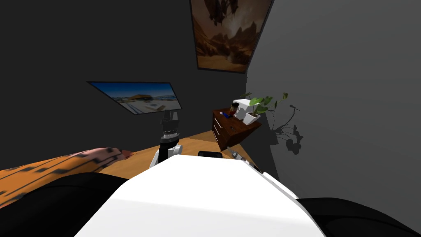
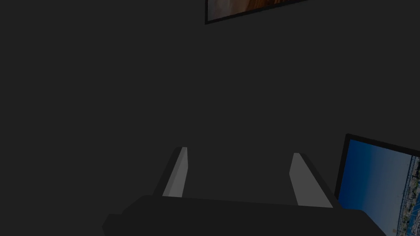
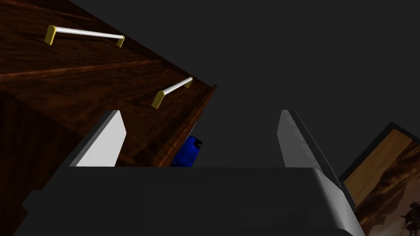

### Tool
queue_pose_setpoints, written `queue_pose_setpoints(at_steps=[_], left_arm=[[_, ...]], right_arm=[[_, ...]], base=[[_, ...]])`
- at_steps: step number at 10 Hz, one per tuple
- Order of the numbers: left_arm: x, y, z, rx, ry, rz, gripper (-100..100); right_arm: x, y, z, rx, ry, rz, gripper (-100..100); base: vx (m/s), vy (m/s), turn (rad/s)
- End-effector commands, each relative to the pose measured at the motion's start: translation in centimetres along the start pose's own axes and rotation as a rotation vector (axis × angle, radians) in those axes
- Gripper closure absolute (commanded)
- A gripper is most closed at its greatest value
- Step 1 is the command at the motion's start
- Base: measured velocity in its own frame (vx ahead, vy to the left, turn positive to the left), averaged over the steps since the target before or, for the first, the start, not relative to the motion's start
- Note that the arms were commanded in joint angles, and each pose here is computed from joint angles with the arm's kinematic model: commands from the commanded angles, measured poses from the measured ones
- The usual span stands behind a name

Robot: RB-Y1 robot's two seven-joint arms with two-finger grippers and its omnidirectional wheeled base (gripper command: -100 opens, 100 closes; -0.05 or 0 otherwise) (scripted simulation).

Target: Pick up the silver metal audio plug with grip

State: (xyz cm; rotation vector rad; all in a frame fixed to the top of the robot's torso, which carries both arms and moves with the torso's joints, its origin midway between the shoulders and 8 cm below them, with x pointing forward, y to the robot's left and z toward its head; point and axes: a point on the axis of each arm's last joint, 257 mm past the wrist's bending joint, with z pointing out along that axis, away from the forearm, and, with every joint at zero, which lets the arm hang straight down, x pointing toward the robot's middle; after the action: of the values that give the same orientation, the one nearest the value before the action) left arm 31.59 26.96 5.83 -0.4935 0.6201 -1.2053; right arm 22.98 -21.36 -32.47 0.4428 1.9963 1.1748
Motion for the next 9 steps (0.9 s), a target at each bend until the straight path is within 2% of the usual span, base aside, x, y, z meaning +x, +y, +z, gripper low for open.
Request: queue_pose_setpoints(at_steps=[1, 2, 3, 4, 5, 6, 7, 8, 9], left_arm=[[0.0, 0.0, 0.0, 0.000, 0.000, 0.000, 0], [0.0, 0.0, 0.0, 0.000, 0.000, 0.000, 0], [0.0, 0.0, 0.0, 0.000, 0.000, 0.000, 0], [0.0, 0.0, 0.0, 0.000, 0.000, 0.000, 0], [0.0, 0.0, 0.0, 0.000, 0.000, 0.000, 0], [0.0, 0.0, 0.0, 0.000, 0.000, 0.000, 0], [0.0, 0.0, 0.0, 0.000, 0.000, 0.000, 0], [0.0, 0.0, 0.0, 0.000, 0.000, 0.000, 0], [0.0, 0.0, 0.0, 0.000, 0.000, 0.000, 0]], right_arm=[[0.6, -1.9, -1.2, 0.046, 0.048, -0.026, -100], [2.2, -4.0, -2.8, 0.099, 0.094, -0.030, -100], [1.9, -4.7, -3.6, 0.119, 0.119, -0.055, -100], [3.3, -6.7, -5.5, 0.171, 0.164, -0.059, -100], [3.0, -7.3, -6.3, 0.188, 0.187, -0.082, -100], [4.2, -9.2, -8.4, 0.242, 0.232, -0.088, -100], [3.8, -9.6, -9.0, 0.254, 0.251, -0.108, -100], [4.8, -11.4, -11.4, 0.309, 0.299, -0.117, -100], [4.4, -11.7, -12.0, 0.318, 0.314, -0.133, -100]], base=[[0.048, 0.043, 0.063], [0.050, 0.062, 0.125], [0.049, 0.053, 0.050], [0.074, 0.071, 0.124], [0.072, 0.057, 0.055], [0.079, 0.064, 0.106], [0.062, 0.051, 0.065], [0.067, 0.083, 0.109], [0.059, 0.057, 0.039]])
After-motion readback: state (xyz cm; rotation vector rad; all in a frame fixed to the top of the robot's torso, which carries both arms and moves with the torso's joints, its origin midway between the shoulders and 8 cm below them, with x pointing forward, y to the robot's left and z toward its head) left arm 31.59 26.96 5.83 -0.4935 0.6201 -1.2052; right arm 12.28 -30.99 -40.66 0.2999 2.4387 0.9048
